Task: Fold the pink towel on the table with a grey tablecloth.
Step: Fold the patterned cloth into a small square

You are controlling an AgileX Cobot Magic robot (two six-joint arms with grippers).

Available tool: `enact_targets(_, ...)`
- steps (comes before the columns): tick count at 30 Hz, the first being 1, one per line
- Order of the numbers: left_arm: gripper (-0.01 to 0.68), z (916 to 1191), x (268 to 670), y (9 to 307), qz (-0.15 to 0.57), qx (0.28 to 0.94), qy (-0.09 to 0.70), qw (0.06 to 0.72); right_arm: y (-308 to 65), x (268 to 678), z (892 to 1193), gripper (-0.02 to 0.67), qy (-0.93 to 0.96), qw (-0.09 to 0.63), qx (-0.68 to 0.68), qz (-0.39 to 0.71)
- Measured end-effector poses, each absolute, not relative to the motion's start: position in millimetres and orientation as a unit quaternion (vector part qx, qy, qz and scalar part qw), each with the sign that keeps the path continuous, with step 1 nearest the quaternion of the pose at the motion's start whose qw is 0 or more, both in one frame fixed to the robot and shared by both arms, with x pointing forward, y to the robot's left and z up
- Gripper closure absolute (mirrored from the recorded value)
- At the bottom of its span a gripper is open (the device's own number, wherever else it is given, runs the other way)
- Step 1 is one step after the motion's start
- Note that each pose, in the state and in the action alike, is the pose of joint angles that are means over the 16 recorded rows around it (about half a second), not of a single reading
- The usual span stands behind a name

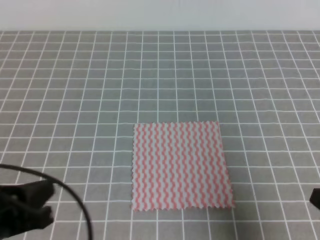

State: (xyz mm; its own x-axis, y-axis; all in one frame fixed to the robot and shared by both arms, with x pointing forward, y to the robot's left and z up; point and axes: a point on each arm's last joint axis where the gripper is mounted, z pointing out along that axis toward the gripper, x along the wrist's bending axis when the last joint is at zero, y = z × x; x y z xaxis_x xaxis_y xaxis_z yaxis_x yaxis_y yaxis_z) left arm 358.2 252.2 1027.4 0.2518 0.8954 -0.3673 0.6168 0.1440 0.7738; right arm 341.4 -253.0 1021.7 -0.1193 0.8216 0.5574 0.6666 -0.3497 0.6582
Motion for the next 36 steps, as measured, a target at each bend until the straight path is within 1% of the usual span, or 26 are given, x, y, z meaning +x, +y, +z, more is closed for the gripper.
enact_targets(4,0.675,1021.2,373.4,240.4,0.112,0.662,0.569,0.476,-248.6,351.6,1021.6,0.664,0.585,0.052,0.663,0.464)
enact_targets(12,0.675,1005.1,398.9,220.4,0.06,0.68,0.533,0.5,-232.9,373.1,1023.0,0.664,0.615,0.001,0.65,0.446)
enact_targets(20,0.675,995.9,409.6,205.7,0.044,0.691,0.503,0.518,-199.0,396.6,1017.7,0.664,0.652,-0.033,0.623,0.43)
enact_targets(28,0.675,994.9,410.4,200.0,0.046,0.698,0.485,0.524,-164.2,421.0,1003.0,0.657,0.699,-0.033,0.599,0.389)
enact_targets(31,0.675,995.3,410.1,199.5,0.045,0.699,0.483,0.526,-157.3,430.9,996.4,0.634,0.707,-0.029,0.6,0.374)
enact_targets(36,0.675,994.7,410.1,199.6,0.046,0.702,0.481,0.524,-154.2,445.6,984.2,0.533,0.697,-0.032,0.624,0.351)
